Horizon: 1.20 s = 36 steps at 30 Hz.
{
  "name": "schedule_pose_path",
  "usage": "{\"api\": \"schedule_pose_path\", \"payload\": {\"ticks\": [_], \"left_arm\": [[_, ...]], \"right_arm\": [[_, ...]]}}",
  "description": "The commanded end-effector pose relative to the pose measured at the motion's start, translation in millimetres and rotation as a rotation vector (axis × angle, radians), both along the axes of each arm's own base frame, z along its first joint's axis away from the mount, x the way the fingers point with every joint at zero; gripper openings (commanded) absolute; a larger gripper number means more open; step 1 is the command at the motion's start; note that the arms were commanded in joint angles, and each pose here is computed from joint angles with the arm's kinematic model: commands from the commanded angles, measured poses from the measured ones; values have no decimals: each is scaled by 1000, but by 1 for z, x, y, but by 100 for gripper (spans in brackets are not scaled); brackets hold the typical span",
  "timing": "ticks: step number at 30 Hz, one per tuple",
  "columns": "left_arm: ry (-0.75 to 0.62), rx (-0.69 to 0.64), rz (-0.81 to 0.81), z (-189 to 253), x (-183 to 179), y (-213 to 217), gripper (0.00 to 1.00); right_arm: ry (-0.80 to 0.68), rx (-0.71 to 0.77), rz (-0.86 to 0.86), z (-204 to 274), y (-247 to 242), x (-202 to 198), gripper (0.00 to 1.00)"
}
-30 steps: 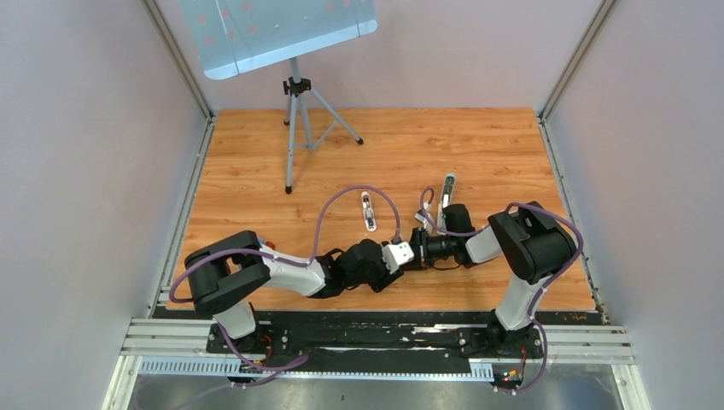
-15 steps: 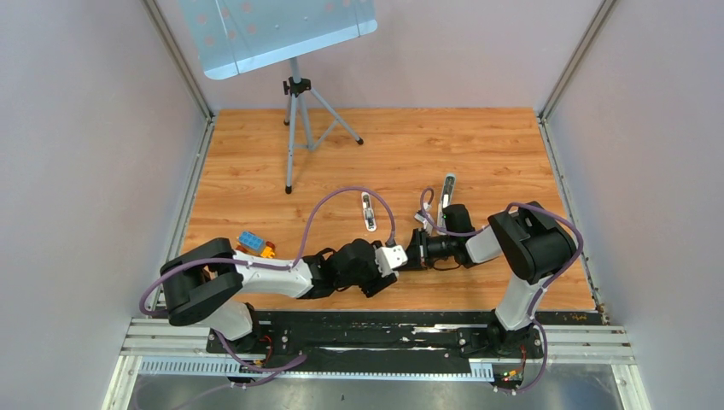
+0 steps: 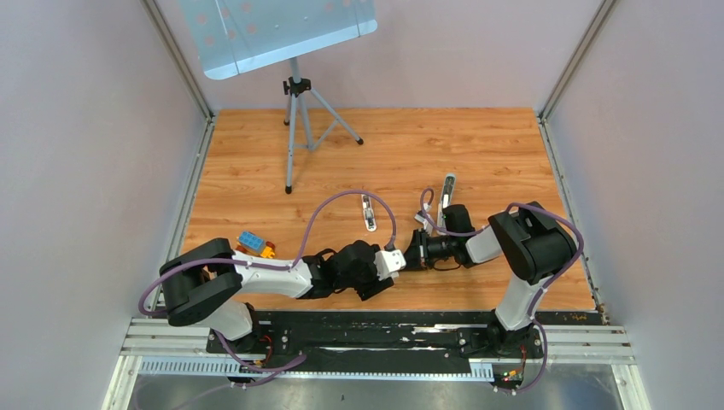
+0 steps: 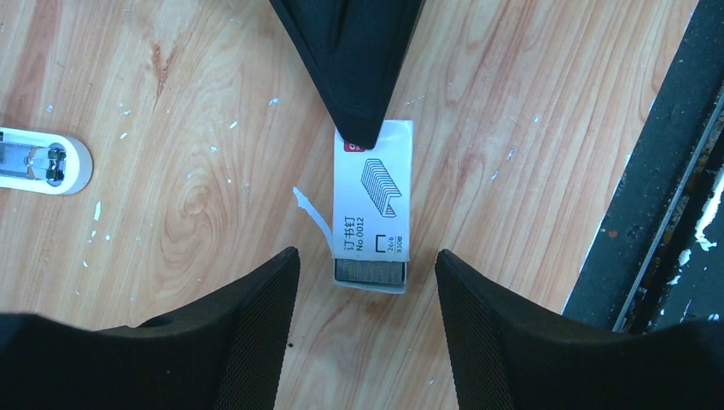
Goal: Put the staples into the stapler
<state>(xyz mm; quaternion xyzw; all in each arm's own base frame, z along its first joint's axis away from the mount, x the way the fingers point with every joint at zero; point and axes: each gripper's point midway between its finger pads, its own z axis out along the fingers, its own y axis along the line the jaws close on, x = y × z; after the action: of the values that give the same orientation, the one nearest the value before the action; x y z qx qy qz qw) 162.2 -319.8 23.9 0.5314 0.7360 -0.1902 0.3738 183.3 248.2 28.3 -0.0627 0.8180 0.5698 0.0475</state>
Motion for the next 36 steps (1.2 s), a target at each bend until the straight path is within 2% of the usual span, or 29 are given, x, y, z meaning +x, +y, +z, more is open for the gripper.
{"api": "schedule_pose_path", "payload": {"ticks": [1,8,16,26,36], "left_arm": [[-1,6,-30,-2,-5,2,61],[14,17,-20,-7,-3,7,47],[20,15,-3,-8,0,17,37],[17,27,10,-9,2,20,35],[41,26,77,-8,3,27,35]], "right_arm": [[-20,13,33,4,0,-6,1],[-27,11,37,8,1,-4,0],[-46,1,42,15,-1,-1,0],[-35,-6,27,16,-8,0,0],[-36,-79,-75,22,-42,9,0]]}}
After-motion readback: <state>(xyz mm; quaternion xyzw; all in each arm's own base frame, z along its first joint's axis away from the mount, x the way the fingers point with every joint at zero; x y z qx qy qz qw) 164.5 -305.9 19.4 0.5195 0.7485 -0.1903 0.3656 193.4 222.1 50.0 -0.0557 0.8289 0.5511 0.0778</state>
